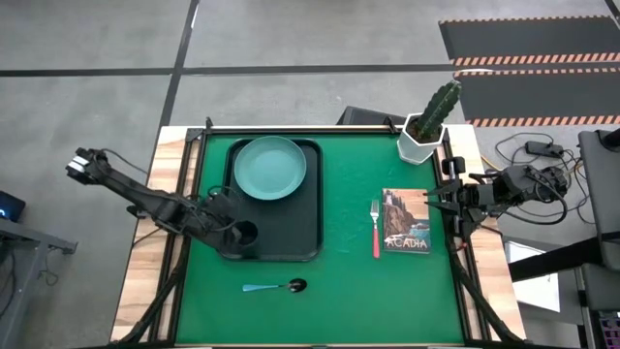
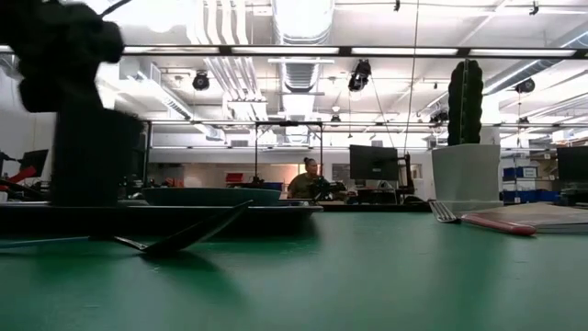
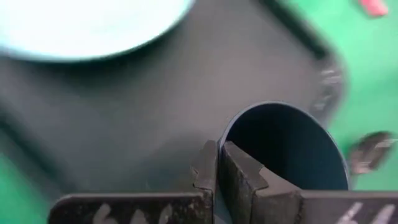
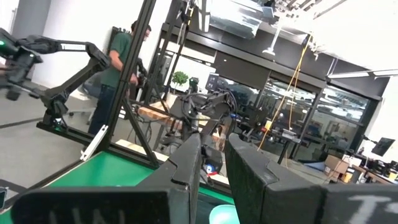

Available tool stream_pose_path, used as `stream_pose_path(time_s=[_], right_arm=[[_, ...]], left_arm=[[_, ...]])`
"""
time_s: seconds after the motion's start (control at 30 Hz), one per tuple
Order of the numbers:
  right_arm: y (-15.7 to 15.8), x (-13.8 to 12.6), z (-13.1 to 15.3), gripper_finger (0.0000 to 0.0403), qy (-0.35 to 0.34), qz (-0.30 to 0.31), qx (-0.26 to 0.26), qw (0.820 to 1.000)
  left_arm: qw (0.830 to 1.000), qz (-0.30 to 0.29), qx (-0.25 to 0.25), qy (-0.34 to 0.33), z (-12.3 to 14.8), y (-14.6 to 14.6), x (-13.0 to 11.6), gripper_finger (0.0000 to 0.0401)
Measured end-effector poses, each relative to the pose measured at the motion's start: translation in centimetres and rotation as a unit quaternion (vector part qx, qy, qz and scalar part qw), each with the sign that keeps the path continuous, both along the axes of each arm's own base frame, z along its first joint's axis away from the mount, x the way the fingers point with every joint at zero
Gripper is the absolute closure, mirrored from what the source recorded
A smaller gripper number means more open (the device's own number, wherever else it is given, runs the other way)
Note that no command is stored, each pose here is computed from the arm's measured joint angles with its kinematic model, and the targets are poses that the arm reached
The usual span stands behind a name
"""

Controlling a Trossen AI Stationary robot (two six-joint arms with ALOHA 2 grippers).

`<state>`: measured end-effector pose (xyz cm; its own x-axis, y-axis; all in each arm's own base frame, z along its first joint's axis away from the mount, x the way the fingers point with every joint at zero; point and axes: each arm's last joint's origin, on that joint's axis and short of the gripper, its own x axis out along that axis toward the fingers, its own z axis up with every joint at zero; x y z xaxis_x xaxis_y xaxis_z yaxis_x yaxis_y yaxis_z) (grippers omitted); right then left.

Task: Pick and place plate/cup/fork/spoon on tray
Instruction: Put the blue cup on the black serving tray to the bottom left of the green plate

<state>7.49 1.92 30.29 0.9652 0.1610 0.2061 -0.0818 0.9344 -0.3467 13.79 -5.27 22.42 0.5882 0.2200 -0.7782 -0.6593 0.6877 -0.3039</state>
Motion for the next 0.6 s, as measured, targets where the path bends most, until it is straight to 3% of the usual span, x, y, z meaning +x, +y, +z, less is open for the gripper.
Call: stream_pose_path(time_s=[0.17, 0.33, 0.6], right_arm=[[0.0, 0.0, 0.0, 0.0339, 0.000, 0.000, 0.000, 1.000], [0.0, 0.0, 0.0, 0.0339, 0.000, 0.000, -0.001, 1.000], [0.0, 0.0, -0.2, 0.0339, 0.008, 0.000, -0.002, 1.000]], left_arm=[[0.999, 0.032, 0.003, -0.003, 0.5, 1.0, -1.7, 0.0401], [1.000, 0.024, 0.010, -0.009, 0.7, 1.1, -2.1, 0.0401], [0.998, 0.038, 0.031, 0.037, -0.9, 1.1, -2.0, 0.0401]])
